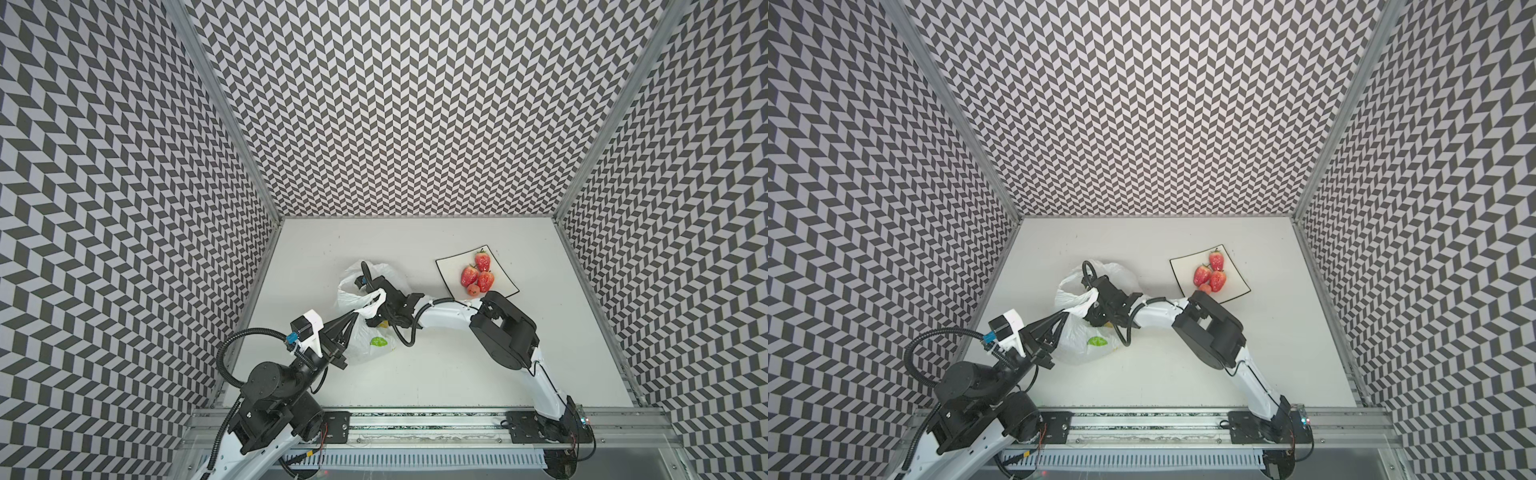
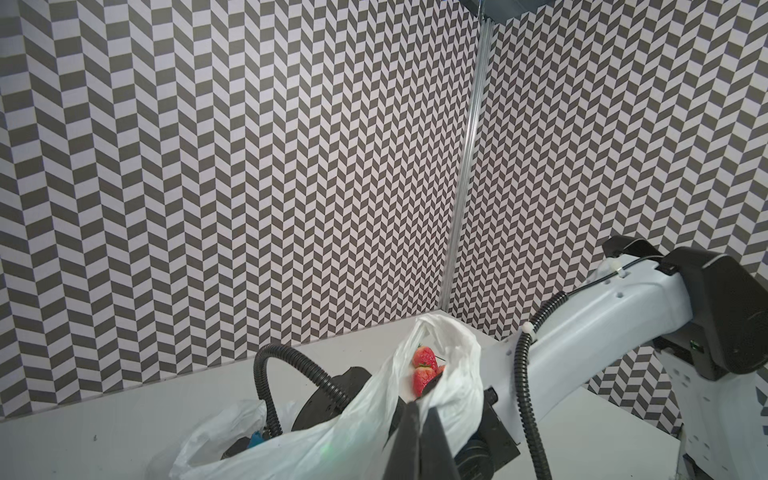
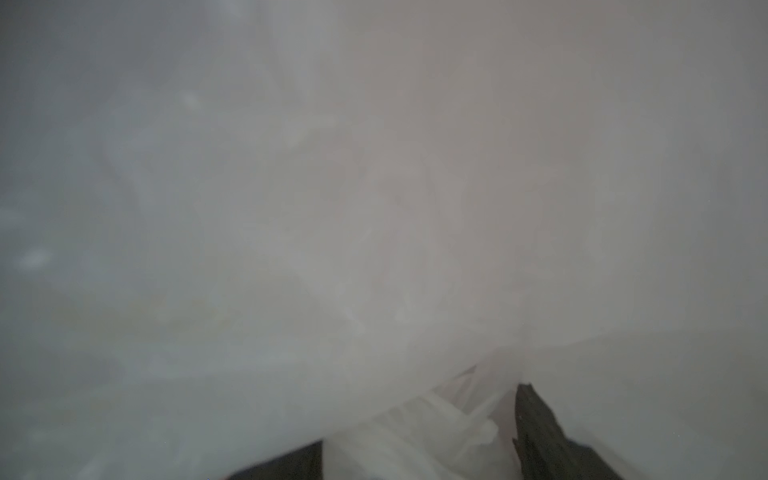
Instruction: Take the fake fruits out of the plastic bag
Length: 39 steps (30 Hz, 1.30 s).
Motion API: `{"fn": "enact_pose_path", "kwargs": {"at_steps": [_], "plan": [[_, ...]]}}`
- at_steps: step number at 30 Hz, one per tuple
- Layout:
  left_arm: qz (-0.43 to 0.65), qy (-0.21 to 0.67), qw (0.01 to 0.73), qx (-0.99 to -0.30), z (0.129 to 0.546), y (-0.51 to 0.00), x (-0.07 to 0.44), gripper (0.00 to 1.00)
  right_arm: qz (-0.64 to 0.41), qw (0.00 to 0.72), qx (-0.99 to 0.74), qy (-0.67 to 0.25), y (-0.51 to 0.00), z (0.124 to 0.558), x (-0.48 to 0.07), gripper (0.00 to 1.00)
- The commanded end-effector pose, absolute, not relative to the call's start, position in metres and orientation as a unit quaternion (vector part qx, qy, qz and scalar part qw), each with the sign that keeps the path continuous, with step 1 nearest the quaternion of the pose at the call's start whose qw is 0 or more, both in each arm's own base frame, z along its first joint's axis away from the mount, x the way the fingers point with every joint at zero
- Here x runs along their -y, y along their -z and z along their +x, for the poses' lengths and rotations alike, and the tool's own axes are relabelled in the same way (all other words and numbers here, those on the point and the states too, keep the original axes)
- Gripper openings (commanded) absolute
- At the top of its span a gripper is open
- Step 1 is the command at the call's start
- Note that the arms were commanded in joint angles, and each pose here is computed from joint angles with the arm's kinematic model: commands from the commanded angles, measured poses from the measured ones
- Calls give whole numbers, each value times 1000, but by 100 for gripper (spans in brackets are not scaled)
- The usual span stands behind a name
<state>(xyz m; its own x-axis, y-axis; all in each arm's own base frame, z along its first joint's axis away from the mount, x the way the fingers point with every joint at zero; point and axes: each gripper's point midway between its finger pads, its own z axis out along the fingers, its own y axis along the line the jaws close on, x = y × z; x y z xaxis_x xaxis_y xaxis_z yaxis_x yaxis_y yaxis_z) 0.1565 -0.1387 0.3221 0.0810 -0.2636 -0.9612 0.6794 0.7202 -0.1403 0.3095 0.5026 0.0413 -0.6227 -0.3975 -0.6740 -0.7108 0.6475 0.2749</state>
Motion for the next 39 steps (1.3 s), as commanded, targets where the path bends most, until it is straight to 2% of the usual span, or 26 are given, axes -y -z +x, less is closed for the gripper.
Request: {"fn": "enact_pose_path", "kwargs": {"at_steps": [1,7,13,21,27,33,39], "plan": [[160,337,713,-594,157,-322,136,0,-327,298,-865,-236,-25,314,-504,62],[132,330,710,-608,164,-316,129,0,-332,294,-866,-232,-19,315,-504,43],[88,320,704,-627,172,-304,118,0,-314,330,-848,-272,-71,323,-510,29],[78,315,692,-645,179,-294,119,0,-271,366,-800,-391,-178,325,-488,27],[52,308,694,-649,186,-288,114,0,-255,360,-769,-462,-226,320,-450,26],[35,299,689,-660,196,-276,116,0,-227,360,-765,-483,-238,328,-410,26],[21,299,654,-695,209,-249,126,0,-216,361,-787,-452,-206,335,-395,25]]}}
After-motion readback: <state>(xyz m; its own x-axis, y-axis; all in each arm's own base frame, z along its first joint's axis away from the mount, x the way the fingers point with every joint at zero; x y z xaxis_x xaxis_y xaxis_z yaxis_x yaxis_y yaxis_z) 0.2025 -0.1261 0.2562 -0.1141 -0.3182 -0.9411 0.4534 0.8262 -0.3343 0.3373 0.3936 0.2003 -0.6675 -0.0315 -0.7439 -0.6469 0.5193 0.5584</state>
